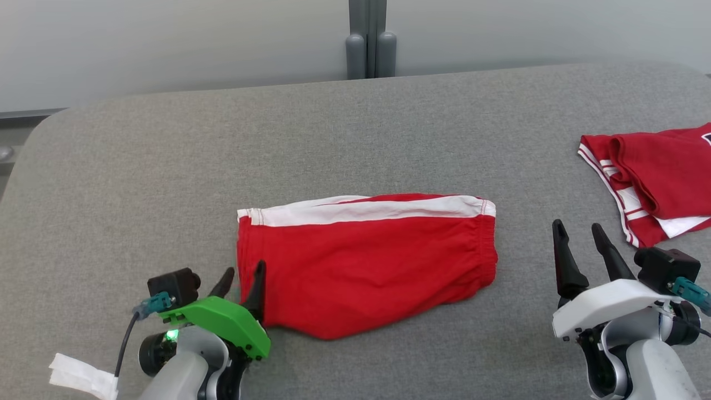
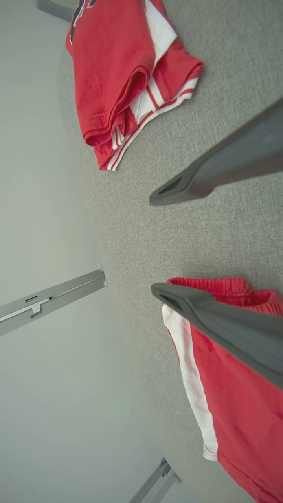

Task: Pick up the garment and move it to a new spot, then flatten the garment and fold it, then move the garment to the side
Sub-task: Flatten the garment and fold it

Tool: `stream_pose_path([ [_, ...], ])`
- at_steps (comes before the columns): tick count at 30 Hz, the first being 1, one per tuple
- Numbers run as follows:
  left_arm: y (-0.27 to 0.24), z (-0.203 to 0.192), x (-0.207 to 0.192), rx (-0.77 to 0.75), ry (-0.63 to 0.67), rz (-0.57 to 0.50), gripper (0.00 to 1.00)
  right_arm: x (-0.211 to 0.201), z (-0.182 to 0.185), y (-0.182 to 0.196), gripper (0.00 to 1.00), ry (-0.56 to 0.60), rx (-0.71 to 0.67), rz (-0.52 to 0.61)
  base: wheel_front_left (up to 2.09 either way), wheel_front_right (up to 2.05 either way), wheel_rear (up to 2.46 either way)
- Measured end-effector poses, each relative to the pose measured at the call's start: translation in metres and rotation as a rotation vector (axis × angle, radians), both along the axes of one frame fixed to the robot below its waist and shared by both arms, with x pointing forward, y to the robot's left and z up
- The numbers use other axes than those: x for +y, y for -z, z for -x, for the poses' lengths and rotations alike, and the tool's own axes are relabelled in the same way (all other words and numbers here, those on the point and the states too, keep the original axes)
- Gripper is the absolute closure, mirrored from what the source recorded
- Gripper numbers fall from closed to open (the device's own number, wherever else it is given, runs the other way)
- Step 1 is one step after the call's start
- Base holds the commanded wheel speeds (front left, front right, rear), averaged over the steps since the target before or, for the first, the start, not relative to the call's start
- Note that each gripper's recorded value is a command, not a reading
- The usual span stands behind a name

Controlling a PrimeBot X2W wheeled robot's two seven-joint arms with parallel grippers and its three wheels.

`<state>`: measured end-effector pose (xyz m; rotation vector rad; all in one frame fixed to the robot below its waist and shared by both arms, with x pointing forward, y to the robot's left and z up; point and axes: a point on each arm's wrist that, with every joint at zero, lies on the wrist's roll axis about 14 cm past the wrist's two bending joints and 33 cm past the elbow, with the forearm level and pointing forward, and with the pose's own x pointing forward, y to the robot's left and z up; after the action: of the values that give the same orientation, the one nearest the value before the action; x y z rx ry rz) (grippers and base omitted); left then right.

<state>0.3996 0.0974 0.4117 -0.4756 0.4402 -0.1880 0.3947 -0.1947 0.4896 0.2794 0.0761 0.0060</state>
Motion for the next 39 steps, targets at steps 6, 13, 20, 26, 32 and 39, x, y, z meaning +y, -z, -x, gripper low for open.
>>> stream_pose_path([
  [6,-0.031,-0.01,0.01,-0.172,-0.008,-0.098,0.0,0.004,0.0,0.001,0.0,-0.016,0.015,0.013,0.0,0.0,0.0],
  [13,-0.064,-0.01,0.019,-0.298,-0.072,-0.12,0.0,0.025,-0.006,0.018,0.0,-0.101,0.123,0.082,0.0,0.0,0.0],
  [20,-0.065,0.009,0.037,-0.3,-0.158,-0.111,0.0,0.057,-0.021,0.044,0.0,-0.215,0.272,0.116,0.0,0.0,0.0],
  [26,-0.063,0.024,0.056,-0.286,-0.223,-0.12,0.0,0.064,-0.026,0.083,0.0,-0.257,0.449,0.112,0.0,0.0,0.0],
  [32,-0.06,0.036,0.078,-0.27,-0.288,-0.141,0.0,0.08,-0.03,0.108,0.0,-0.32,0.559,0.125,0.0,0.0,0.0],
  [39,-0.064,0.047,0.091,-0.274,-0.324,-0.157,0.0,0.1,-0.033,0.109,0.76,-0.397,0.603,0.139,0.0,0.0,0.0],
])
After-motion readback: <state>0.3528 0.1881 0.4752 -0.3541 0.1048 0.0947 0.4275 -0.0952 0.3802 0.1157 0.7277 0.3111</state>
